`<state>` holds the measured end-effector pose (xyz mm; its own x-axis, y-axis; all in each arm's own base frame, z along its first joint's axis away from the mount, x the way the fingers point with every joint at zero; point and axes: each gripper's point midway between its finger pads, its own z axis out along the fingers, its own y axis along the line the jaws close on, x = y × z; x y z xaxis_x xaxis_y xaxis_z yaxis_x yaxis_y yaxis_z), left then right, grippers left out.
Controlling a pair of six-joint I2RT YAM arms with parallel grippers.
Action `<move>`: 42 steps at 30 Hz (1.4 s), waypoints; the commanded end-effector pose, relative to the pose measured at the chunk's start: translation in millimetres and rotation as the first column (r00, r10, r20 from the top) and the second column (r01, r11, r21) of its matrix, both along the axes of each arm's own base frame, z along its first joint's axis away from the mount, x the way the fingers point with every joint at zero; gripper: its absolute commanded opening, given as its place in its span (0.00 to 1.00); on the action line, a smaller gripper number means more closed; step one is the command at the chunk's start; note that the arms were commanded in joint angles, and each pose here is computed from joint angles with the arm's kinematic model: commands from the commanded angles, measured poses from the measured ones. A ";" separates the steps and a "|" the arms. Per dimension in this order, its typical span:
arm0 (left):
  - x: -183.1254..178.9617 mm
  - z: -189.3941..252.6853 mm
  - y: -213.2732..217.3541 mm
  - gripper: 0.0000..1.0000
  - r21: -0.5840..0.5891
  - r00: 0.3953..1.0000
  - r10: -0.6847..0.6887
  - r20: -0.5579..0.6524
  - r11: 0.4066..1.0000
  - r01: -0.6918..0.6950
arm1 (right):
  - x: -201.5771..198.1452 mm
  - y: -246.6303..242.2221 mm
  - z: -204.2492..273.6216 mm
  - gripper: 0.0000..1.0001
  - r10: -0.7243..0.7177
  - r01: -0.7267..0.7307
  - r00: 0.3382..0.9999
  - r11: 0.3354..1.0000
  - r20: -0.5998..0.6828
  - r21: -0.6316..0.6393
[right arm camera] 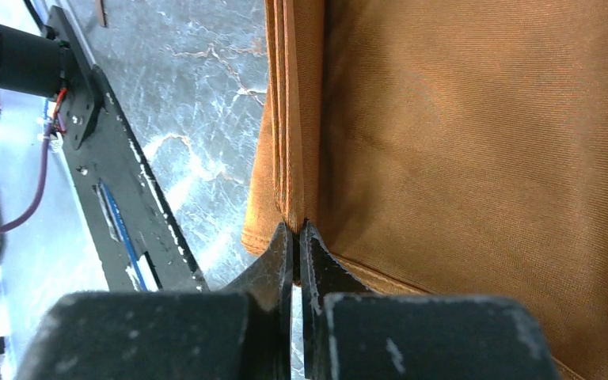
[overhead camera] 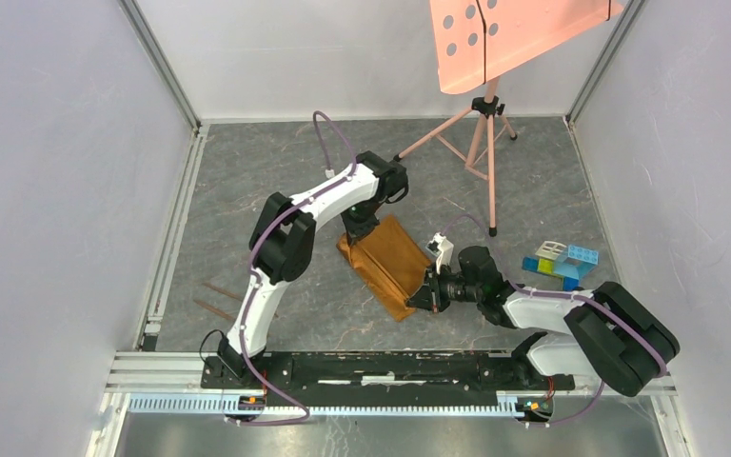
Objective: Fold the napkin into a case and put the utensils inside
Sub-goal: Fold the lower triangle-folded napkin at the center of the board.
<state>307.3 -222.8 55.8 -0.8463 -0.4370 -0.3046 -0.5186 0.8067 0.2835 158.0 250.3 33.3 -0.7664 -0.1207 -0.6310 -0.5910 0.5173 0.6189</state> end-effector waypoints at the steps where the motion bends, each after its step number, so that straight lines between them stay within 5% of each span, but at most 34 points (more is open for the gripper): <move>1: 31.4 12.2 11.7 0.02 0.103 0.994 -0.030 0.106 0.994 0.019 | -22.6 -17.3 -28.6 0.00 0.039 -0.048 0.996 0.993 -0.083 -0.104; 15: 48.8 -1.0 -23.6 0.12 0.039 0.975 -0.196 0.107 0.980 0.193 | -12.0 -19.4 -31.6 0.00 0.009 -0.015 0.999 0.992 -0.052 -0.122; 27: 47.1 35.2 -58.2 0.56 -0.166 0.910 -0.376 0.175 0.900 0.403 | -0.7 -19.0 -27.9 0.00 -0.020 0.017 1.000 0.991 -0.023 -0.135; 30: 41.5 60.9 -74.0 0.76 -0.267 0.856 -0.438 0.274 0.821 0.505 | -0.2 -19.0 -27.2 0.00 -0.024 0.020 0.999 0.990 -0.022 -0.136; 32: 35.9 73.0 -81.4 0.99 -0.326 0.820 -0.466 0.332 0.759 0.564 | 0.9 -19.8 -27.5 0.00 -0.027 0.024 0.999 0.990 -0.019 -0.142; 37: 20.8 84.7 -69.8 0.97 -0.397 0.799 -0.461 0.386 0.698 0.595 | 5.8 -18.7 -23.2 0.10 -0.027 0.028 1.000 0.989 0.004 -0.146; 39: 16.3 74.1 -58.0 0.86 -0.432 0.810 -0.433 0.395 0.690 0.580 | 10.7 -18.0 -17.1 0.26 -0.027 0.031 0.999 0.988 0.029 -0.148; 42: 13.6 60.8 -47.3 0.56 -0.541 0.836 -0.363 0.411 0.641 0.544 | 22.5 -20.5 -5.2 0.48 -0.034 0.052 0.994 0.984 0.105 -0.170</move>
<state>314.9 -274.1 128.5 -0.9181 -0.1457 -0.3685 -0.0343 0.9557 -0.2923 164.8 238.5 21.4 -0.7603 -0.1708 -0.6267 -0.5897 0.5861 0.5557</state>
